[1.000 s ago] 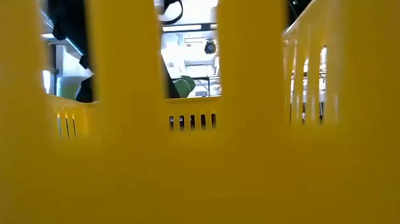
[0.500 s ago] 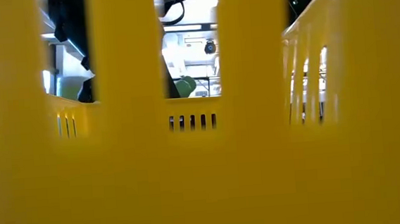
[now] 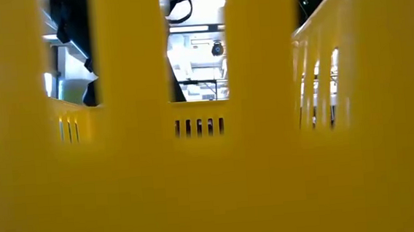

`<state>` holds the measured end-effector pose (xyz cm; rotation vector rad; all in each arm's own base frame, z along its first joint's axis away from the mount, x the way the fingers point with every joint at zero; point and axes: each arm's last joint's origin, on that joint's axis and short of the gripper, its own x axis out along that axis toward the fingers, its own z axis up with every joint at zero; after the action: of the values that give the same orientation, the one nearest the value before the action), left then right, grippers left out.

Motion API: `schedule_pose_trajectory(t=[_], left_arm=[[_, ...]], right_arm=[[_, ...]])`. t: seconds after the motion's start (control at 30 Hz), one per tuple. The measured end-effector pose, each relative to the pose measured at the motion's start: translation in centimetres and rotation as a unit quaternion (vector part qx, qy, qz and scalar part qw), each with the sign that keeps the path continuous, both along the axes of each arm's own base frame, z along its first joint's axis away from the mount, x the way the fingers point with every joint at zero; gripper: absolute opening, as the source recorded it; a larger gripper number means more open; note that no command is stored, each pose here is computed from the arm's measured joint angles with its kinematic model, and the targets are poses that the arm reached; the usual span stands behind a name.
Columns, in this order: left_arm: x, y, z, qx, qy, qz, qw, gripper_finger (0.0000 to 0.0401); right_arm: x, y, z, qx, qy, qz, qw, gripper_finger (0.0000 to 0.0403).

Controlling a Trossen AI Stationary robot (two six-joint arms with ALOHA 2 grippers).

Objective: Pick & Place Travel size toiletries
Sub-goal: Put the green shampoo bottle into the bottom black bin

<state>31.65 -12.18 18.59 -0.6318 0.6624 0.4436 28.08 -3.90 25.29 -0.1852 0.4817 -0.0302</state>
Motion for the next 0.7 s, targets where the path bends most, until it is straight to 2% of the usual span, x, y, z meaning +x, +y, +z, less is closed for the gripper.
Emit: schedule_pose_trajectory(t=[0.2,0.33,0.53,0.7], left_arm=[[-0.2,0.2,1.2,0.037,-0.017,-0.014,0.999,0.0165],[-0.7,0.4,2.5,0.064,-0.026,-0.038,0.997,0.0121],[-1.1,0.6,3.9,0.134,-0.027,-0.1,0.985,0.0051],[-1.5,0.9,4.3,0.189,-0.013,-0.116,0.975,0.0005]], right_arm=[[0.0,0.0,0.0,0.0,0.0,0.0,1.0,0.0004],[0.0,0.0,0.0,0.0,0.0,0.0,1.0,0.0004],[0.0,0.0,0.0,0.0,0.0,0.0,1.0,0.0004],[0.0,0.0,0.0,0.0,0.0,0.0,1.0,0.0004]])
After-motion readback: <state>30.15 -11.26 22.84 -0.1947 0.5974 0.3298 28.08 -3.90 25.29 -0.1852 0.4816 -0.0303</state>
